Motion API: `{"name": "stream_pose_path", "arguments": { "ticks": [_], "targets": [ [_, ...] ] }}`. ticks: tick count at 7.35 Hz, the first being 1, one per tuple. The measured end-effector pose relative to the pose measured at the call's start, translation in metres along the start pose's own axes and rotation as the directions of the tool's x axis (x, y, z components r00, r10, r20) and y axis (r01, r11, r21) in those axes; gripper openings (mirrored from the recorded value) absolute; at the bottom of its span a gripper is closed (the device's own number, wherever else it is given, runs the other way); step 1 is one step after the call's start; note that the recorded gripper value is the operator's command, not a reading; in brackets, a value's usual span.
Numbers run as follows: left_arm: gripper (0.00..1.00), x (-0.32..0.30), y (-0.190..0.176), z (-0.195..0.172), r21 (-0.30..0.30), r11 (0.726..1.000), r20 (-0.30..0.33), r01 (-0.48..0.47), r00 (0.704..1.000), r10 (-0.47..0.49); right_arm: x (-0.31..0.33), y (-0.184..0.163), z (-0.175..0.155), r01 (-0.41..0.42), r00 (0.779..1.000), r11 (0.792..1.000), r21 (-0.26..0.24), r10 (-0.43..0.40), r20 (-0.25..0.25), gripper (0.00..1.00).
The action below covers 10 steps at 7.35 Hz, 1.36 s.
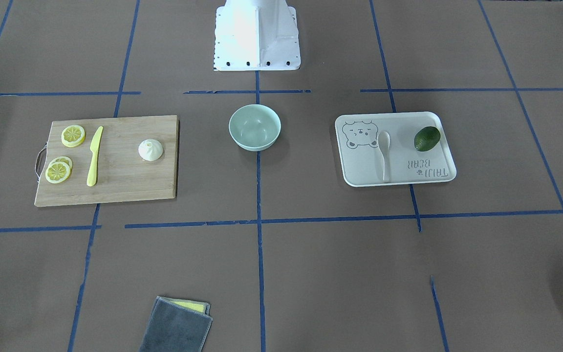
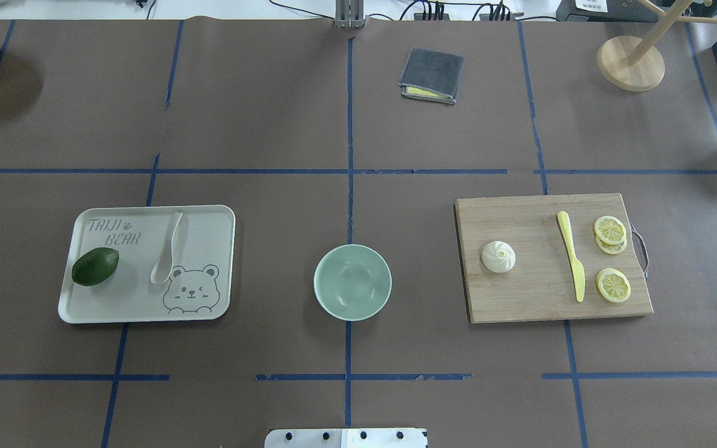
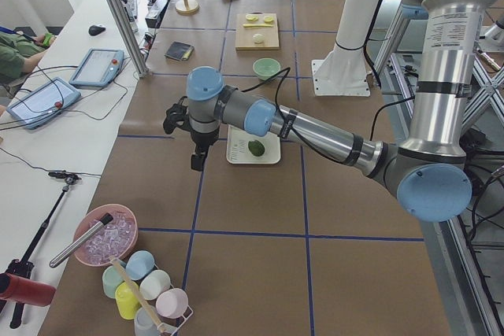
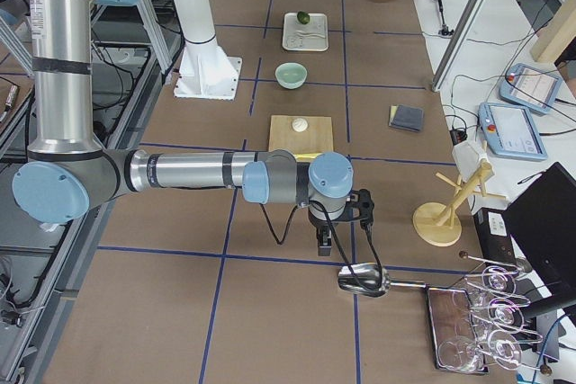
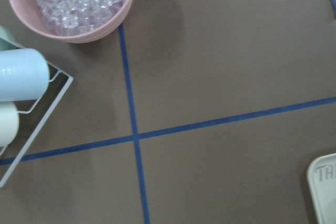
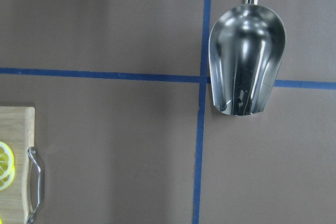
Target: Put spoon and bun in bowl
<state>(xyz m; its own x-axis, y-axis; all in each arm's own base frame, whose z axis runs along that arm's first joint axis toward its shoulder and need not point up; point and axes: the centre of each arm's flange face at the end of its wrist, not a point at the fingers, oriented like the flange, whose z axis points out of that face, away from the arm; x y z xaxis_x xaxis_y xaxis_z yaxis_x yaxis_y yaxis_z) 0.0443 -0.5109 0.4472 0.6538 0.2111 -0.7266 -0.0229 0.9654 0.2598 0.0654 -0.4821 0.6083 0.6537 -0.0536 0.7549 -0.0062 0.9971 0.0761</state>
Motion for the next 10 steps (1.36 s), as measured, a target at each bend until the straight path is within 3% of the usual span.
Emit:
{"name": "stream_pose_path", "arguments": {
  "ticks": [2,5,8,10],
  "targets": [
    [1.00,0.080,0.002,0.030,0.013,1.000,-0.066,0.020,0.998,-0.019,-0.003,-0.005,0.000,0.001,1.000,1.000,0.001,-0.001,0.012,1.00],
    [1.00,0.182,0.012,0.101,0.061,0.992,-0.082,0.108,0.991,-0.103,-0.003,-0.006,0.000,0.007,1.000,1.000,0.002,-0.007,0.011,1.00],
    [1.00,0.245,0.016,0.187,0.072,0.983,-0.012,0.168,0.986,-0.167,-0.015,-0.013,-0.008,0.011,1.000,1.000,0.020,-0.012,0.013,1.00],
    [0.97,0.266,0.023,0.217,0.069,0.977,0.013,0.201,0.979,-0.202,-0.035,-0.018,-0.011,-0.024,1.000,0.999,0.027,0.023,0.016,1.00]
  ]
}}
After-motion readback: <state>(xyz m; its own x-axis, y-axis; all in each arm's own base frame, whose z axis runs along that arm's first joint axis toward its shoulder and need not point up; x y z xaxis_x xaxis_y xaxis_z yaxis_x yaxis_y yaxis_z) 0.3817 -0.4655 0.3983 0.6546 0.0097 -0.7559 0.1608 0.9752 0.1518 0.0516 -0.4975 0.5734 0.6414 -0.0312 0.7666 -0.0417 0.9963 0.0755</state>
